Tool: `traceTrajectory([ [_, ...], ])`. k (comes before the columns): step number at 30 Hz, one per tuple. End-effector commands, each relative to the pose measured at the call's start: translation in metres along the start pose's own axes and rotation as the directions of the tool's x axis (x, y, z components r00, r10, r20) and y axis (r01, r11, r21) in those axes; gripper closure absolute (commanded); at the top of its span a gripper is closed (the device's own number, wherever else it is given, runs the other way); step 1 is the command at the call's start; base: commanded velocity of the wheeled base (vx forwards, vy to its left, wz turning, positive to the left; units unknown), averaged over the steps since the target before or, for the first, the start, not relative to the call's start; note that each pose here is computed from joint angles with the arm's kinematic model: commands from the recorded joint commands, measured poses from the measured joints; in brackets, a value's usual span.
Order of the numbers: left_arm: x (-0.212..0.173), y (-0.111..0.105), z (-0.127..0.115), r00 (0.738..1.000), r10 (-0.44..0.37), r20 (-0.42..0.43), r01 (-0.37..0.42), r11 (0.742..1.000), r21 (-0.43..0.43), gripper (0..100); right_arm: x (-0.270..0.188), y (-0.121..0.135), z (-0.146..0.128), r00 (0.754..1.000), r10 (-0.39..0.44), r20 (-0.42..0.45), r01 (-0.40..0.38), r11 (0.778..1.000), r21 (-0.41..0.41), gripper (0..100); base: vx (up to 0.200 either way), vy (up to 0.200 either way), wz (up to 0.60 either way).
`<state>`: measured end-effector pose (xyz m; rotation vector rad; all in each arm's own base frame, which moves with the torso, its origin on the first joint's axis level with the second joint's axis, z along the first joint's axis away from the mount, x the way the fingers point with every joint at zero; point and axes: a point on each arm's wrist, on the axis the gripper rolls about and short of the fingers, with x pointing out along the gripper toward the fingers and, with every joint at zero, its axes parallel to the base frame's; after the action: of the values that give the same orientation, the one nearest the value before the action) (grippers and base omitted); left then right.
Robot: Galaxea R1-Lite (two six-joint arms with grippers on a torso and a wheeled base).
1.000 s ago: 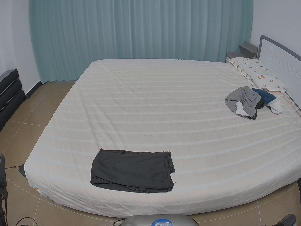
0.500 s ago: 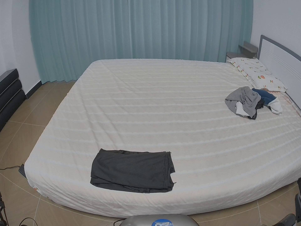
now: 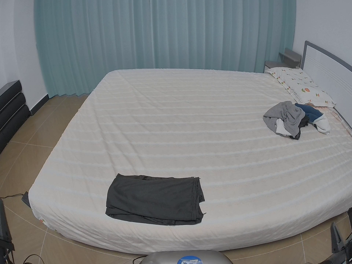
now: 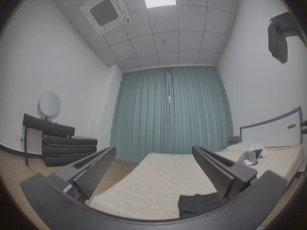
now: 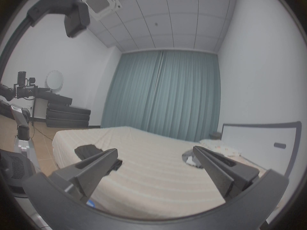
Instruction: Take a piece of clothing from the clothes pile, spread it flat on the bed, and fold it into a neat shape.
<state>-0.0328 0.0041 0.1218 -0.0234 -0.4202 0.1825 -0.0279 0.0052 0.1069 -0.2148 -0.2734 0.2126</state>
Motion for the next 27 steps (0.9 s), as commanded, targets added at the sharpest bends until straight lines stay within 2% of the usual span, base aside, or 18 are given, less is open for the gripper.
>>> traceTrajectory([
  [1, -0.003, -0.001, -0.031, 0.961, -0.05, -0.27, 0.042, 0.998, -0.038, 0, -0.002, 0.004, -0.024, 0.983, -0.017, -0.182, 0.027, 0.998, 0.052, 0, 0.0, 0.0, 0.0],
  [2, -0.005, -0.001, -0.036, 0.948, -0.049, -0.316, 0.032, 0.998, -0.059, 0, -0.002, 0.004, -0.023, 0.983, -0.015, -0.181, 0.025, 0.999, 0.049, 0, 0.0, 0.0, 0.0],
  [3, -0.005, -0.001, -0.036, 0.948, -0.049, -0.316, 0.032, 0.998, -0.059, 0, -0.002, 0.004, -0.023, 0.983, -0.015, -0.181, 0.025, 0.999, 0.049, 0, 0.0, 0.0, 0.0],
  [4, -0.006, -0.001, -0.04, 0.934, -0.047, -0.354, 0.018, 0.996, -0.083, 0, -0.002, 0.004, -0.023, 0.983, -0.015, -0.181, 0.022, 0.999, 0.034, 0, 0.0, 0.0, 0.0],
  [5, -0.006, -0.001, -0.04, 0.932, -0.049, -0.359, 0.008, 0.993, -0.116, 0, -0.002, 0.004, -0.023, 0.983, -0.023, -0.183, 0.028, 0.999, 0.026, 0, 0.0, 0.0, 0.0],
  [7, -0.006, -0.001, -0.04, 0.932, -0.053, -0.359, 0.008, 0.992, -0.125, 0, -0.002, 0.004, -0.023, 0.983, -0.024, -0.183, 0.031, 0.999, 0.035, 0, 0.0, 0.0, 0.0],
  [11, -0.006, -0.001, -0.04, 0.931, -0.063, -0.36, 0.025, 0.994, -0.11, 0, -0.002, 0.004, -0.023, 0.983, -0.024, -0.183, 0.039, 0.996, 0.077, 0, 0.0, 0.0, 0.0],
  [16, -0.007, -0.003, -0.04, 0.917, -0.16, -0.364, 0.134, 0.986, -0.096, 0, -0.002, 0.003, -0.024, 0.982, -0.038, -0.186, 0.069, 0.984, 0.165, 0, 0.0, 0.0, 0.0],
  [17, -0.007, -0.004, -0.041, 0.911, -0.19, -0.365, 0.17, 0.982, -0.087, 0, -0.002, 0.003, -0.024, 0.98, -0.06, -0.191, 0.095, 0.979, 0.179, 0, 0.0, 0.0, 0.0],
  [24, -0.008, -0.006, -0.041, 0.879, -0.309, -0.364, 0.311, 0.949, -0.055, 0, -0.002, 0.002, -0.024, 0.974, -0.103, -0.2, 0.142, 0.972, 0.187, 0, 0.0, 0.0, 0.0],
  [27, -0.008, -0.007, -0.041, 0.875, -0.319, -0.363, 0.322, 0.945, -0.053, 0, -0.002, 0.002, -0.024, 0.973, -0.111, -0.202, 0.148, 0.972, 0.183, 0, 0.0, 0.0, 0.0],
])
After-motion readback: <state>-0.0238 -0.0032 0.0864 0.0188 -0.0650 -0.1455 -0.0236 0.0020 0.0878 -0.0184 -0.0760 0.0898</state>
